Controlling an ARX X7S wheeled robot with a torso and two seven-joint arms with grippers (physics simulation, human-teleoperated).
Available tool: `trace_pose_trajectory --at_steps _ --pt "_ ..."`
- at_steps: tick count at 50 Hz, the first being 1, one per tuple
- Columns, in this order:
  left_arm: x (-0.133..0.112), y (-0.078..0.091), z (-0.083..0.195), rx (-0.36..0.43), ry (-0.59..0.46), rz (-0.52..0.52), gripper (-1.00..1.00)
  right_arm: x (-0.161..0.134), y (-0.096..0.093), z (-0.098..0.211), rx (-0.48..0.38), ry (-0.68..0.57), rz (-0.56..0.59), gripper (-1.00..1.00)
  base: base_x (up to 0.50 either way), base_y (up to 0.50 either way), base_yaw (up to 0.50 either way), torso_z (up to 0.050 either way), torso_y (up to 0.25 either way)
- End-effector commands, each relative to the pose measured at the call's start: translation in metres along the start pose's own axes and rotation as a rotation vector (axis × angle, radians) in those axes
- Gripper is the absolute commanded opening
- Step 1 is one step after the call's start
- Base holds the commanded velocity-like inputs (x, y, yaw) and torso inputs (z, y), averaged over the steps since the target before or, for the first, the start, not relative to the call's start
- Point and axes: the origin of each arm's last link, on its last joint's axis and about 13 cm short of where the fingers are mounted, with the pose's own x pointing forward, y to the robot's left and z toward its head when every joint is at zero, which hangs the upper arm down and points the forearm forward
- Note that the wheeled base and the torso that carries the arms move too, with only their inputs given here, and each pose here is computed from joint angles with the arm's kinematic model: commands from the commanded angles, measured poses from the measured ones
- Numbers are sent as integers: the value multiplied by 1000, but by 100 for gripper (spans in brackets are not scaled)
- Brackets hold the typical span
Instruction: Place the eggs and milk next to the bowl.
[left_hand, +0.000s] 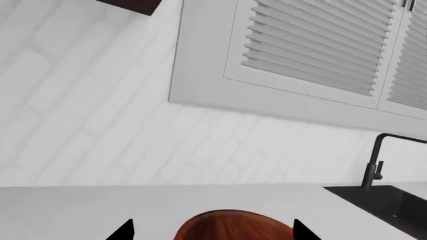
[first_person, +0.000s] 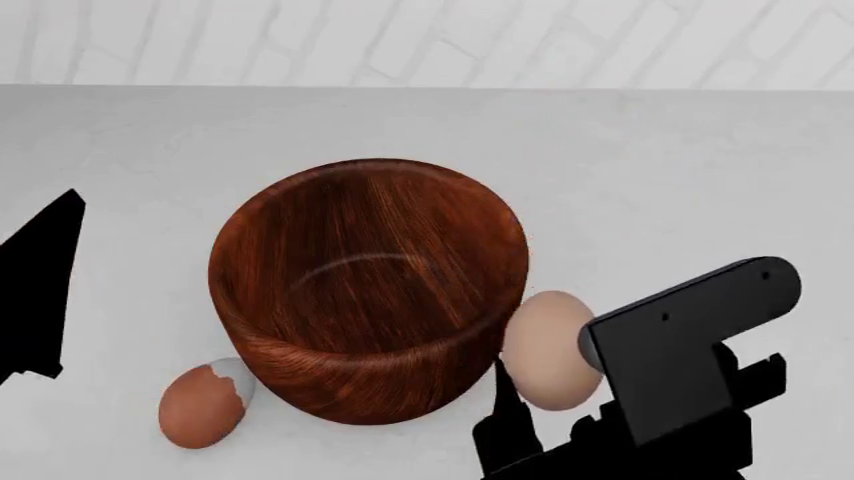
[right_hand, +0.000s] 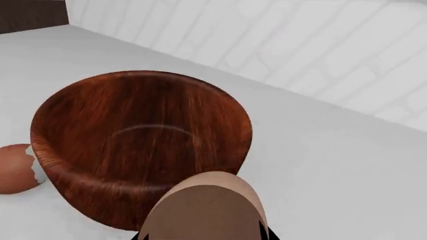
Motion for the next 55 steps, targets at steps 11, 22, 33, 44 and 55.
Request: trace_pose_trajectory --at_steps 11,22,33,44,55 --pt "0 2 -1 9 -42 11 100 0 2 -10 -33 123 77 -100 0 0 0 0 0" --pt "-3 4 -2 12 -44 20 100 11 3 -15 -23 147 97 -100 0 0 0 0 0" --pt "-4 6 -5 15 -42 22 100 20 4 -20 -15 163 112 -100 0 0 0 0 0" --pt "-7 8 -8 13 -40 36 100 29 6 -28 -10 175 128 -100 0 0 0 0 0" --pt "-10 7 -7 17 -41 39 100 36 8 -32 -4 179 138 -100 0 0 0 0 0"
